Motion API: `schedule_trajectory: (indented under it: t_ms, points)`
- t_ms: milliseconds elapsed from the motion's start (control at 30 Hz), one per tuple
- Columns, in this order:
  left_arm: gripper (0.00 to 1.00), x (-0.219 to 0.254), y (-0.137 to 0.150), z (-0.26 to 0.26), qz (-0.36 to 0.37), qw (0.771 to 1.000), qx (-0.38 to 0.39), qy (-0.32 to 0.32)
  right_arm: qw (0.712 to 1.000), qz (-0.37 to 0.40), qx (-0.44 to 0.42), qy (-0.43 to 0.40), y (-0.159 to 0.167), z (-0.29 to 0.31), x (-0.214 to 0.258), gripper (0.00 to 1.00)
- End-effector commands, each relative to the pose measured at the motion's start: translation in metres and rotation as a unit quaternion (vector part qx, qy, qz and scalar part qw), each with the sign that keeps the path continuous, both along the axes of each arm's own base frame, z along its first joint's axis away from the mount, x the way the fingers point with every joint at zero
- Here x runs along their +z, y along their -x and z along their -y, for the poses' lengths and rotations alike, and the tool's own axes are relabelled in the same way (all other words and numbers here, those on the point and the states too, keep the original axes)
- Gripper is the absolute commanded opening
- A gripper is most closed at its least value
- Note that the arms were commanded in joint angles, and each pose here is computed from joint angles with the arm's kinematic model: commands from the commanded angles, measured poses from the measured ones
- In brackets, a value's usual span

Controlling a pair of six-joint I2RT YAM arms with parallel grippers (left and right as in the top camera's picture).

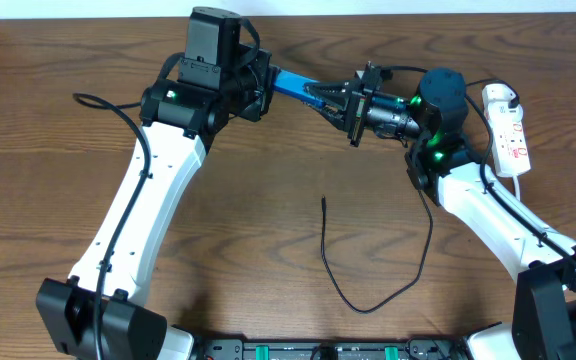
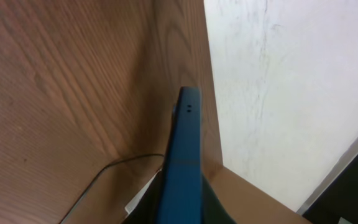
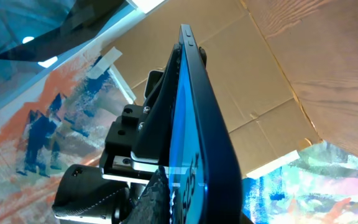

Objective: Plug charger to phone and switch on socket

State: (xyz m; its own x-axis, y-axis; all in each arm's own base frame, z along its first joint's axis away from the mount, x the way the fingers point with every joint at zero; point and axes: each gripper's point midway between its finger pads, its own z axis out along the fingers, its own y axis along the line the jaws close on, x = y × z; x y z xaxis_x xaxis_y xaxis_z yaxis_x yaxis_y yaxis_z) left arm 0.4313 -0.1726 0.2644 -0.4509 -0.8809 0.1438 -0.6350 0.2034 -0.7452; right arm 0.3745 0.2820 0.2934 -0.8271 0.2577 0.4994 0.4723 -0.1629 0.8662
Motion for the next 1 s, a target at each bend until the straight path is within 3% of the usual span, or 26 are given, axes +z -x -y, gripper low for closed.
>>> schedule_trajectory:
  t_ms: [0, 167, 333, 600, 733, 967]
  points:
    - [0.07, 0.003, -0.004, 0.0, 0.003, 1.0, 0.007, -0.001, 0.999, 0.046, 0.019, 0.003, 0.007, -0.004, 0.012, 0.1]
    - [0.07, 0.003, -0.004, 0.0, 0.004, 1.0, 0.006, -0.001, 0.999, 0.046, 0.019, 0.003, 0.007, -0.004, 0.012, 0.13]
    - [0.08, 0.004, -0.004, 0.0, 0.006, 1.0, 0.003, -0.005, 0.998, 0.051, 0.027, 0.001, 0.01, -0.004, 0.013, 0.65]
    - [0.07, 0.004, -0.005, -0.002, 0.011, 1.0, 0.0, -0.008, 0.997, 0.071, 0.019, 0.008, 0.005, 0.003, 0.013, 0.99]
    - [0.08, 0.006, -0.007, -0.008, 0.02, 1.0, -0.015, -0.014, 0.991, 0.128, 0.017, 0.026, 0.002, 0.012, 0.013, 0.99]
    - [0.08, 0.022, 0.0, -0.016, 0.043, 0.991, -0.119, 0.044, 0.974, 0.22, 0.011, 0.058, -0.007, 0.041, 0.012, 0.99]
